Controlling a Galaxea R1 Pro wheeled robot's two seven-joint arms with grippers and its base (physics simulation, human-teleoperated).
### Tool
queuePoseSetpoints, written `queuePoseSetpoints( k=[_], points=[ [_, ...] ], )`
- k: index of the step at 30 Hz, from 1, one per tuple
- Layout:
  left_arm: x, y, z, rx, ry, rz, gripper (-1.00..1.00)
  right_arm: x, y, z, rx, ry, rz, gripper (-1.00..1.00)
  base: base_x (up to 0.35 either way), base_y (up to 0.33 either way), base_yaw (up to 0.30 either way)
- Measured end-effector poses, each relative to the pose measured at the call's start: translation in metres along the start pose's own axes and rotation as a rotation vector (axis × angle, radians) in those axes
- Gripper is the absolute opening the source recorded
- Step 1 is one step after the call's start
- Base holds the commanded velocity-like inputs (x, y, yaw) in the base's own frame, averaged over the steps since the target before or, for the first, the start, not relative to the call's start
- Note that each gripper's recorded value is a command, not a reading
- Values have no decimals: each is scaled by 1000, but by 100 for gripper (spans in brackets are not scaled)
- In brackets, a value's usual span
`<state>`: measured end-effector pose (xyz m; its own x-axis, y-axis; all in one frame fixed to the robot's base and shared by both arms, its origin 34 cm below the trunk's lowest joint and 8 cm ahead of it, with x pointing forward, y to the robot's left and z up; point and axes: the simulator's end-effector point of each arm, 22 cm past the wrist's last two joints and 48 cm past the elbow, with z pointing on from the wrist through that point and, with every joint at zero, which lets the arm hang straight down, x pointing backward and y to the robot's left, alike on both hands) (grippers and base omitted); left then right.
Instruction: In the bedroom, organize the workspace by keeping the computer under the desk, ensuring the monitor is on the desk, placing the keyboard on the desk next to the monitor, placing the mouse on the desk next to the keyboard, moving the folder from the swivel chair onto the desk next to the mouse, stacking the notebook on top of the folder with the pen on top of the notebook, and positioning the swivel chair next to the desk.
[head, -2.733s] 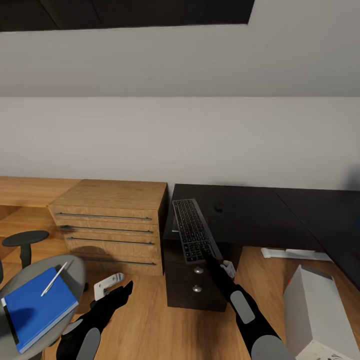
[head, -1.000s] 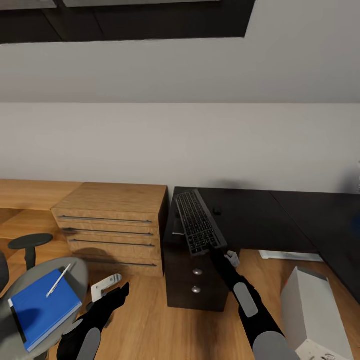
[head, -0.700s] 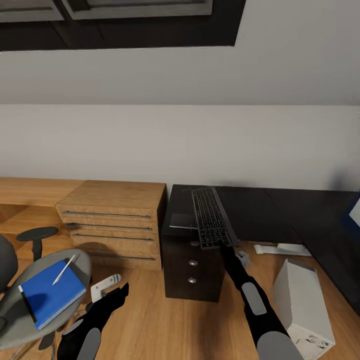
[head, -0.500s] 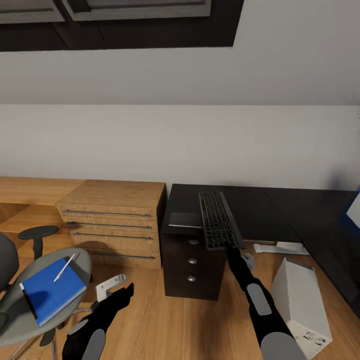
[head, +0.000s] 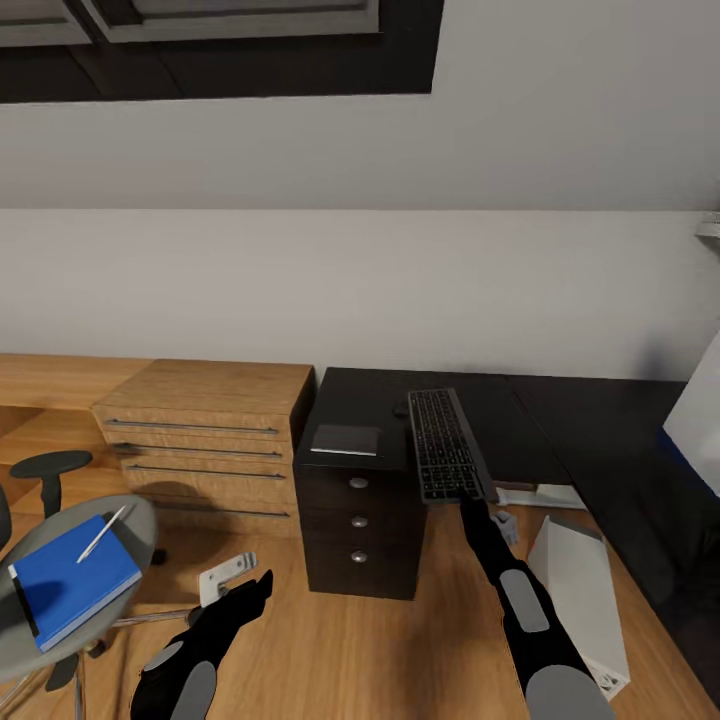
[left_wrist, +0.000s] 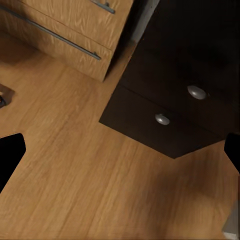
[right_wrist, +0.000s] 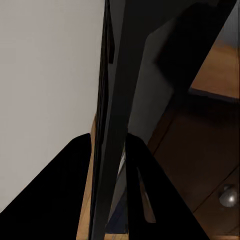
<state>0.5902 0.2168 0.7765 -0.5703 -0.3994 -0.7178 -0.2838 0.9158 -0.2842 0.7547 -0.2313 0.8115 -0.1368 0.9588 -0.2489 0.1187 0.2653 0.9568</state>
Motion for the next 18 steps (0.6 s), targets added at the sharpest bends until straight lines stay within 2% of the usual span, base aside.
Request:
queuePoseSetpoints(
  k=[4, 9, 11, 12, 18],
  points=[
    [0, 0, 0, 1, -1, 0, 100, 0, -1, 0, 1, 0, 0, -100, 0, -246, 0],
    [-4, -1, 0, 1, -17, -7, 100, -2, -2, 0, 6, -1, -2, -100, 0, -44, 0],
    [-5, -1, 0, 1, -21, -8, 100, -2, -8, -1, 29, -1, -3, -100, 9, -7, 0],
    [-6, -1, 0, 3, -29, -11, 100, -3, -17, -1, 67, -2, -4, -100, 59, -2, 0],
    [-8, -2, -1, 6, -37, -15, 100, -3, -20, -2, 87, -4, 1, -100, 223, -1, 0]
  ],
)
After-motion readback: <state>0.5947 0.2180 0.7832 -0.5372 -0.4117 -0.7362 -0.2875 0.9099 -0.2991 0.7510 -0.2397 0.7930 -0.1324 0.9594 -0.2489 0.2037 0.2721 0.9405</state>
